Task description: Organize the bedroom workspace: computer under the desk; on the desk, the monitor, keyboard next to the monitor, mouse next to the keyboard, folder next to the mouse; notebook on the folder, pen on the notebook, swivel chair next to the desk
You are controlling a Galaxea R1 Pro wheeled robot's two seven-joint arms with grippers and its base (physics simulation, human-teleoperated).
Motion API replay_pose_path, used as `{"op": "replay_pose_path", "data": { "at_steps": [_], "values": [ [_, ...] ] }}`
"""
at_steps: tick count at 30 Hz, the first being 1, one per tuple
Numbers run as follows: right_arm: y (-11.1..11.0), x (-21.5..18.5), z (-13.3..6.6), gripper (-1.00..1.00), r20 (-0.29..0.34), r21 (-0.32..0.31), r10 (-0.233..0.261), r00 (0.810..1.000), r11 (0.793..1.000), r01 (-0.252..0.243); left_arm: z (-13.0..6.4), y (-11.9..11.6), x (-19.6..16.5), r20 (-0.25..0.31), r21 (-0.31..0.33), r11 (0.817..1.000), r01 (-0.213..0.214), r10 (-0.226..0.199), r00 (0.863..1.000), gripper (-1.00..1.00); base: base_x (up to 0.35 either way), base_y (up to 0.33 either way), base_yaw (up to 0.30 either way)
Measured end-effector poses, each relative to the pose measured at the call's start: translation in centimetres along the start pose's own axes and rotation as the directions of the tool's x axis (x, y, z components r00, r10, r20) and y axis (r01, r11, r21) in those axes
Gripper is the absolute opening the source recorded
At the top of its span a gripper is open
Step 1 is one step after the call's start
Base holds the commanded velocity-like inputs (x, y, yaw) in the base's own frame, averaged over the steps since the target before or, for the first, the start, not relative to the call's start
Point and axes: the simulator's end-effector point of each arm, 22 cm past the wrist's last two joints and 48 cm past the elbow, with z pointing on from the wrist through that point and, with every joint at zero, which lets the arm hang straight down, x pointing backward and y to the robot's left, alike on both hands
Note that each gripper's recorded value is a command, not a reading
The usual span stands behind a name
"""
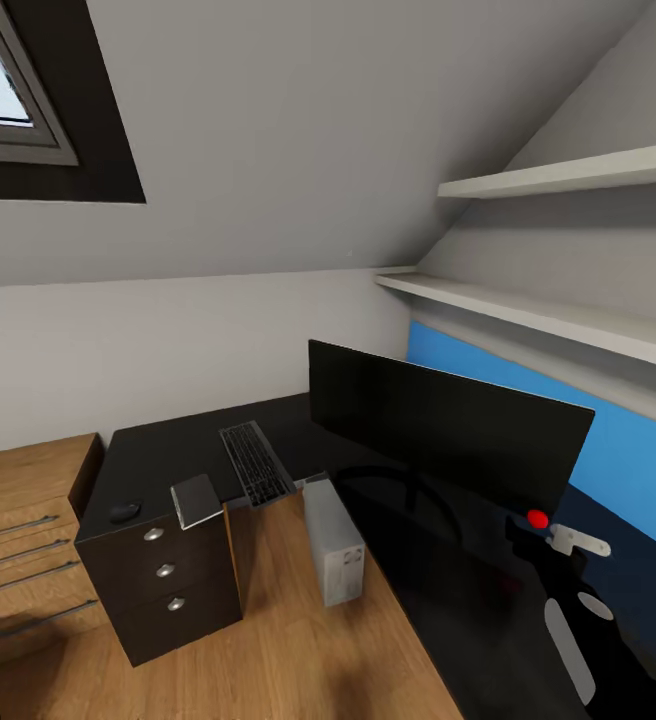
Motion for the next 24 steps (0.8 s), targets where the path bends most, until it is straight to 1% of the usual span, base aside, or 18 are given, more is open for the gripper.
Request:
{"op": "replay_pose_path", "data": {
  "at_steps": [12, 17, 24],
  "values": [
    [0.2, 0.1, 0.0, 1.00, -0.002, -0.003, 0.000, 1.000, 1.000, 0.000, 0.0, 0.0, 0.1, -0.002, -0.001, 1.000, 0.000, 0.000, 1.000, 1.00, 0.000, 0.000, 0.047],
    [0.7, 0.5, -0.1, 1.00, -0.006, -0.008, 0.003, 1.000, 1.000, -0.003, 0.0, 0.0, 0.1, -0.004, -0.001, 1.000, 0.000, 0.000, 1.000, 1.00, 0.000, 0.000, 0.150],
    [1.3, 1.0, -0.1, 1.00, -0.014, -0.011, 0.006, 1.000, 1.000, -0.006, 0.0, 0.2, 0.4, -0.010, -0.004, 1.000, 0.000, 0.000, 1.000, 1.00, 0.000, 0.000, 0.201]
  ]
}}
